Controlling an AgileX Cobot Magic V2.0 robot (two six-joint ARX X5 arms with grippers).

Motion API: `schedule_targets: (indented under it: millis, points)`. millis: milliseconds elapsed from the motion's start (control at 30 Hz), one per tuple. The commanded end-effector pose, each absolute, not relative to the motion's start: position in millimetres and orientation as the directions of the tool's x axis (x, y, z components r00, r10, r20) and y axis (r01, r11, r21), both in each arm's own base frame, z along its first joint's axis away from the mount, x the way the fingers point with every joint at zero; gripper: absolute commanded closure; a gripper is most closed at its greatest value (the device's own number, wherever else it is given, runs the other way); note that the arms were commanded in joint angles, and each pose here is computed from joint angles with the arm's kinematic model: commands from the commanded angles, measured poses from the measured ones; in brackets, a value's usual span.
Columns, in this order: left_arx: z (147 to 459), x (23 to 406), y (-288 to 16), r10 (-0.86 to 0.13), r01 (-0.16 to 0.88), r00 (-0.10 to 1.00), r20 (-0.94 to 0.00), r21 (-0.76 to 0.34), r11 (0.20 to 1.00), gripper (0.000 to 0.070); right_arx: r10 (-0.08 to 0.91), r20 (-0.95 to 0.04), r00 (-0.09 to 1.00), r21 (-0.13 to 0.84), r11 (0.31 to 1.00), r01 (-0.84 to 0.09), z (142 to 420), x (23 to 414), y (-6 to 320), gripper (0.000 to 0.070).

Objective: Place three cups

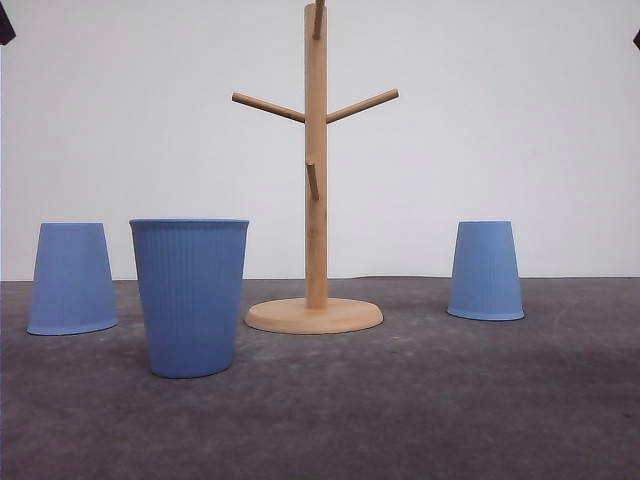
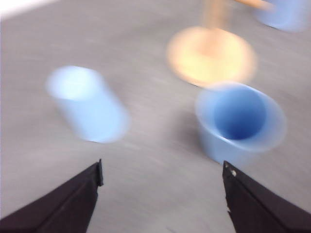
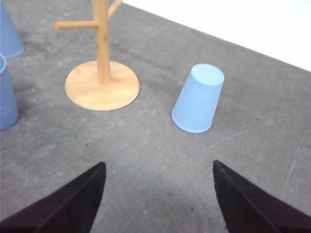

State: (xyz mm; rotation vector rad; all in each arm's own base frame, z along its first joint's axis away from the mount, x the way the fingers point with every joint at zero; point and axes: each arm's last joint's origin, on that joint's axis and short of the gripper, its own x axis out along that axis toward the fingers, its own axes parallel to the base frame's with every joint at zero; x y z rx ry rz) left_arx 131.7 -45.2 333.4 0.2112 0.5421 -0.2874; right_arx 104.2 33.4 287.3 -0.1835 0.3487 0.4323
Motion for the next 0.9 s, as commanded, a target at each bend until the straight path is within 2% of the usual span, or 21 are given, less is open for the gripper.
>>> schedule_targets:
  millis: [0, 100, 267, 367, 500, 600, 667, 800, 867]
  points:
    - [338, 139, -46, -0.203, 0.265, 0.838, -0.507, 0.051, 0.963, 0.0225, 0.383, -0.335, 0.861, -0.111, 0.891, -0.440, 294, 104, 34, 0.0255]
    - [336, 153, -45, -0.216, 0.225, 0.832, -0.511, -0.046, 0.973, 0.0225, 0.384, -0.321, 0.866, -0.114, 0.892, -0.438, 295, 105, 34, 0.0255]
    - [322, 185, -40, -0.218, 0.148, 0.790, -0.574, -0.166, 0.975, 0.0223, 0.385, -0.318, 0.866, -0.114, 0.892, -0.438, 296, 105, 34, 0.0255]
    - [315, 205, -36, -0.194, 0.107, 0.763, -0.617, -0.175, 0.979, 0.0208, 0.385, -0.318, 0.866, -0.114, 0.892, -0.438, 296, 105, 34, 0.0255]
    - [309, 235, -34, -0.197, 0.087, 0.716, -0.670, -0.194, 0.977, 0.0108, 0.385, -0.318, 0.866, -0.113, 0.892, -0.438, 296, 105, 34, 0.0255]
    - [306, 258, -32, -0.183, 0.060, 0.682, -0.708, -0.195, 0.979, 0.0089, 0.385, -0.318, 0.866, -0.113, 0.892, -0.438, 296, 105, 34, 0.0255]
    - [305, 273, -31, -0.173, 0.044, 0.656, -0.735, -0.191, 0.981, 0.0051, 0.385, -0.318, 0.866, -0.113, 0.892, -0.438, 296, 105, 34, 0.0255]
    - [304, 302, -29, -0.159, 0.039, 0.615, -0.773, -0.171, 0.984, 0.0043, 0.385, -0.318, 0.866, -0.108, 0.893, -0.436, 296, 105, 34, 0.0255]
    - [303, 315, -29, -0.155, 0.039, 0.606, -0.780, -0.165, 0.985, 0.0018, 0.385, -0.318, 0.866, -0.102, 0.895, -0.435, 296, 105, 34, 0.0255]
